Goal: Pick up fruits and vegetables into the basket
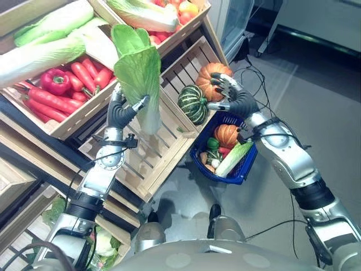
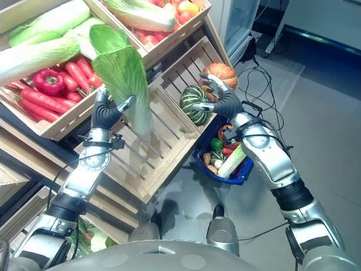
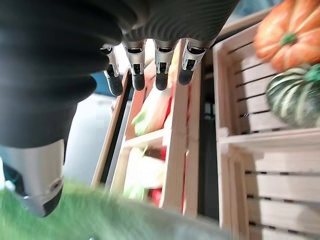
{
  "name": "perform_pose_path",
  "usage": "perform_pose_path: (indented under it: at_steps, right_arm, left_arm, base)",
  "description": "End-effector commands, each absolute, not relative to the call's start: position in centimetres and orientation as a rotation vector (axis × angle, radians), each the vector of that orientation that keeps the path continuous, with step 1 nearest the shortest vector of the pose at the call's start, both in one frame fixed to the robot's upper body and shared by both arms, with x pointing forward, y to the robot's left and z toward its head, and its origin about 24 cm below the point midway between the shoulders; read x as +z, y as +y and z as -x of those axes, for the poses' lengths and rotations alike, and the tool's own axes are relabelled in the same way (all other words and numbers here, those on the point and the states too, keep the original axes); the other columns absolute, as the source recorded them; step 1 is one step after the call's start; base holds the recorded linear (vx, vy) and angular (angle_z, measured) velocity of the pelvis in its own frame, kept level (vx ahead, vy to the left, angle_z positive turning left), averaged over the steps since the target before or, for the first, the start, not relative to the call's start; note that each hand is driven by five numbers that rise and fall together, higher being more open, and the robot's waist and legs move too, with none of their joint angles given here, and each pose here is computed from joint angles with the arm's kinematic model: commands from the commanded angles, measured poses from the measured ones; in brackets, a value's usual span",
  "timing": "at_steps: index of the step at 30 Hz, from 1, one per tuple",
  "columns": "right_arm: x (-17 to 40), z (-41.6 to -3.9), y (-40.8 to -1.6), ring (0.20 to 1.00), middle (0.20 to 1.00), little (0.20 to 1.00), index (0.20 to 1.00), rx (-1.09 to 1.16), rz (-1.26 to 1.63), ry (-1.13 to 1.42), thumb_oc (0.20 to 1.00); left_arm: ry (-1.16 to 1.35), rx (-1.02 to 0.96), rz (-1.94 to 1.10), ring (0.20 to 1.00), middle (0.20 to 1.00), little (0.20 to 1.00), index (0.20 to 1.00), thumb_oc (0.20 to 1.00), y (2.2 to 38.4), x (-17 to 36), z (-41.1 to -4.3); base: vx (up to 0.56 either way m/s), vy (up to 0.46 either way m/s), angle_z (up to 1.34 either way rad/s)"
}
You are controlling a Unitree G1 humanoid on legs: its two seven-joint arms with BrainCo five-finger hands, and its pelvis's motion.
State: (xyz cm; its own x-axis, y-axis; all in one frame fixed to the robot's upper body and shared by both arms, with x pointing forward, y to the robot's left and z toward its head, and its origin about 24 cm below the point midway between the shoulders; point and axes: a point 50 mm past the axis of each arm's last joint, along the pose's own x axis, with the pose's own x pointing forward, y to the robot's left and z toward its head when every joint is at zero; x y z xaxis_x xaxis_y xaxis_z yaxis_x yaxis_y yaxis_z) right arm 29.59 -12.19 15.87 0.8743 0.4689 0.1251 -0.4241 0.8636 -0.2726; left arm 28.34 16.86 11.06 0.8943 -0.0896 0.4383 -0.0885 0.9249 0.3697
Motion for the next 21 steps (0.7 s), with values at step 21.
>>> perform_pose_path:
  at_steps: [21]
  right_arm:
    - [12.5,-31.2,-5.0,1.000,1.000,1.000,1.000,0.578,0.135,0.057,1.000]
  left_arm:
    - [-0.776,-0.192,-0.483,0.200,0.200,0.200,0.200,0.200,9.5,16.1,-29.1]
  base:
    - [0.00,0.006,0.01]
